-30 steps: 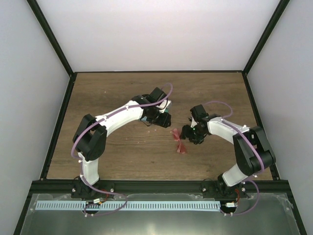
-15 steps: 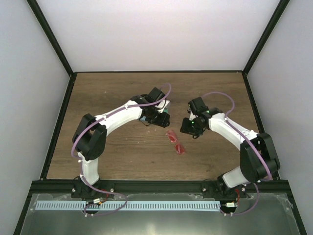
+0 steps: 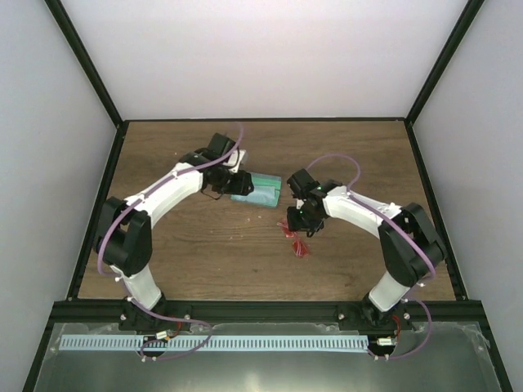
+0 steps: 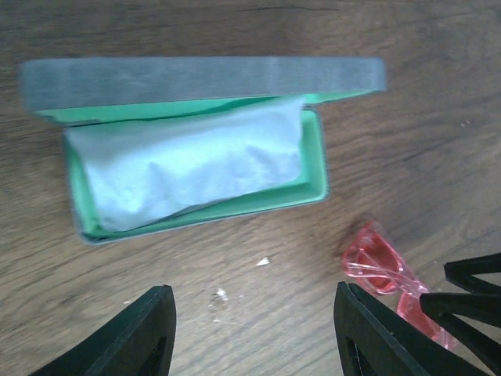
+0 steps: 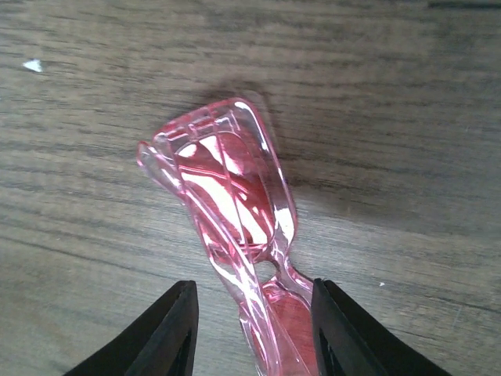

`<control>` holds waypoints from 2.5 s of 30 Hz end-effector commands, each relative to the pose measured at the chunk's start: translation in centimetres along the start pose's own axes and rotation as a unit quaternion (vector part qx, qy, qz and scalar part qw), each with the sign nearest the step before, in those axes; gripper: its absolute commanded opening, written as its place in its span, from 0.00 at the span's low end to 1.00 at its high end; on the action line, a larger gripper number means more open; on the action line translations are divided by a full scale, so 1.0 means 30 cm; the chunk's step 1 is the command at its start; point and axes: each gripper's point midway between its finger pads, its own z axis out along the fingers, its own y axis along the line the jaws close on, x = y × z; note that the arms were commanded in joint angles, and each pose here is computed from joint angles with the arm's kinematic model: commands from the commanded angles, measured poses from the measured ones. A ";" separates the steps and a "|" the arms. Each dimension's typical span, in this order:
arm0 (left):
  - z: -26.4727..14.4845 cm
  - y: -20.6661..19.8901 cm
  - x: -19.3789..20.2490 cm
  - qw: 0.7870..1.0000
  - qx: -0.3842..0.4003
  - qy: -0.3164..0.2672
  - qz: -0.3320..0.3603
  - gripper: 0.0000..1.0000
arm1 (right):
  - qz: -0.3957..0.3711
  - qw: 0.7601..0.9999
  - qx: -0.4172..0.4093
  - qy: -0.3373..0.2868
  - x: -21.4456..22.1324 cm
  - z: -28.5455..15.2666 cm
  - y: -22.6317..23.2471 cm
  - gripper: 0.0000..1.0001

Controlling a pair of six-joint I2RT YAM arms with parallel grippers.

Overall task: Organize the sunglasses
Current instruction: Pick up the sunglasses from the center of the board, then adjust the sunglasses case at the center of the board.

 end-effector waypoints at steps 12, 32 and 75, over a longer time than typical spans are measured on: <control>-0.062 0.315 -0.081 0.987 -0.064 -0.069 -0.130 0.56 | -0.019 0.998 0.046 0.031 0.060 0.066 -0.030 0.33; 0.259 0.383 -0.341 0.991 -0.026 -0.079 -0.106 0.57 | -0.019 0.997 0.062 0.032 0.049 0.040 -0.036 0.12; 0.065 -0.090 0.158 0.994 0.091 -0.042 0.035 0.57 | 0.077 0.995 -0.026 -0.050 -0.159 -0.122 -0.048 0.12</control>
